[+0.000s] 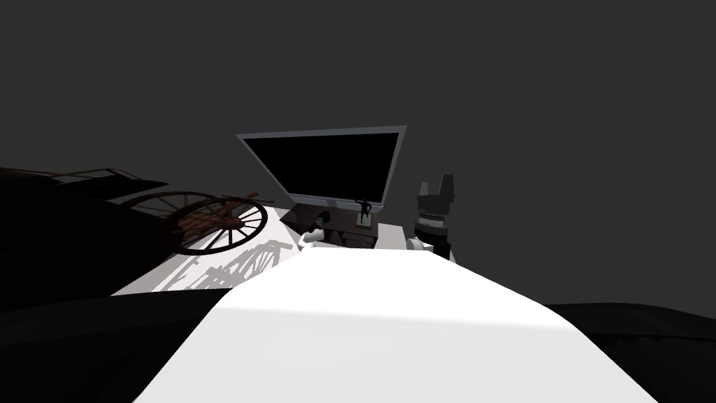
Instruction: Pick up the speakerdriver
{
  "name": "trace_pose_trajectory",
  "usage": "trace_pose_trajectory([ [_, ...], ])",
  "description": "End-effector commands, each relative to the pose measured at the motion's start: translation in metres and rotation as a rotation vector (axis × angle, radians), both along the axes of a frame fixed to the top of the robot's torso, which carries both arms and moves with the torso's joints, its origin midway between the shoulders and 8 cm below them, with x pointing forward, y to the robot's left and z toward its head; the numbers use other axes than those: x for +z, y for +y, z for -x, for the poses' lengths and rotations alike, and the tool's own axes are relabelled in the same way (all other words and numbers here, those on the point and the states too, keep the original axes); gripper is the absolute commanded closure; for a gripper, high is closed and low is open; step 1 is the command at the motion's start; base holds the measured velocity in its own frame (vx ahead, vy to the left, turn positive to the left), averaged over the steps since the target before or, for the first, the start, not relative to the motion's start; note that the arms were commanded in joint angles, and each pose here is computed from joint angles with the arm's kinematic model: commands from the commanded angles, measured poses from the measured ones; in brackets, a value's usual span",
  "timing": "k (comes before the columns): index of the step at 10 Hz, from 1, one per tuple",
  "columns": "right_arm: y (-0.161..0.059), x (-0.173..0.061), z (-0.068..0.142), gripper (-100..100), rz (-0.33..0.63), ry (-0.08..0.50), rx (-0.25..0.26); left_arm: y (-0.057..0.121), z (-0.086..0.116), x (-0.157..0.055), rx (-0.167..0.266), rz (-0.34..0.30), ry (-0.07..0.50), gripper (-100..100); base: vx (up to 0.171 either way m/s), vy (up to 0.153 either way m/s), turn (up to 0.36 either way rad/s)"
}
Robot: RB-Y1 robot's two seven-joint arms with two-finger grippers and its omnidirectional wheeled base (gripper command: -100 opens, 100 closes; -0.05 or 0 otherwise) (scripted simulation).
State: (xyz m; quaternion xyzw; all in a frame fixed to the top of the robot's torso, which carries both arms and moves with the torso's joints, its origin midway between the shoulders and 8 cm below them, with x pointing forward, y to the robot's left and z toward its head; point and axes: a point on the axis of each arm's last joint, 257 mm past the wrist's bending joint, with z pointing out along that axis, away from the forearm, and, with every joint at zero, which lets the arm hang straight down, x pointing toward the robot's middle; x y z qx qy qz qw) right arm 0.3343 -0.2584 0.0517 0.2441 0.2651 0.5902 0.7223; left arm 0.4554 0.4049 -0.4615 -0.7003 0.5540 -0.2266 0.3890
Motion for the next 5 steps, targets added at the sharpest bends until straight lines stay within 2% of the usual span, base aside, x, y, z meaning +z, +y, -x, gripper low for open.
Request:
trace_pose_trajectory([
  [1, 0.000, 0.000, 0.000, 0, 0.000, 0.000, 0.000, -0.022, 0.014, -0.011, -0.020, 0.033, 0.029, 100, 0.045, 0.002, 0.069],
  [2, 0.000, 0.000, 0.000, 0, 0.000, 0.000, 0.000, -0.020, 0.005, 0.004, -0.023, 0.023, -0.003, 100, 0.036, -0.007, 0.058],
  [3, 0.000, 0.000, 0.000, 0, 0.000, 0.000, 0.000, -0.020, 0.002, 0.009, -0.024, 0.020, -0.014, 100, 0.010, -0.003, -0.001],
  [4, 0.000, 0.000, 0.000, 0, 0.000, 0.000, 0.000, -0.020, 0.005, 0.004, -0.022, 0.023, -0.002, 100, 0.000, 0.000, 0.000],
  [5, 0.000, 0.000, 0.000, 0, 0.000, 0.000, 0.000, -0.020, 0.004, 0.005, -0.023, 0.022, -0.005, 0, 0.000, 0.000, 0.000],
])
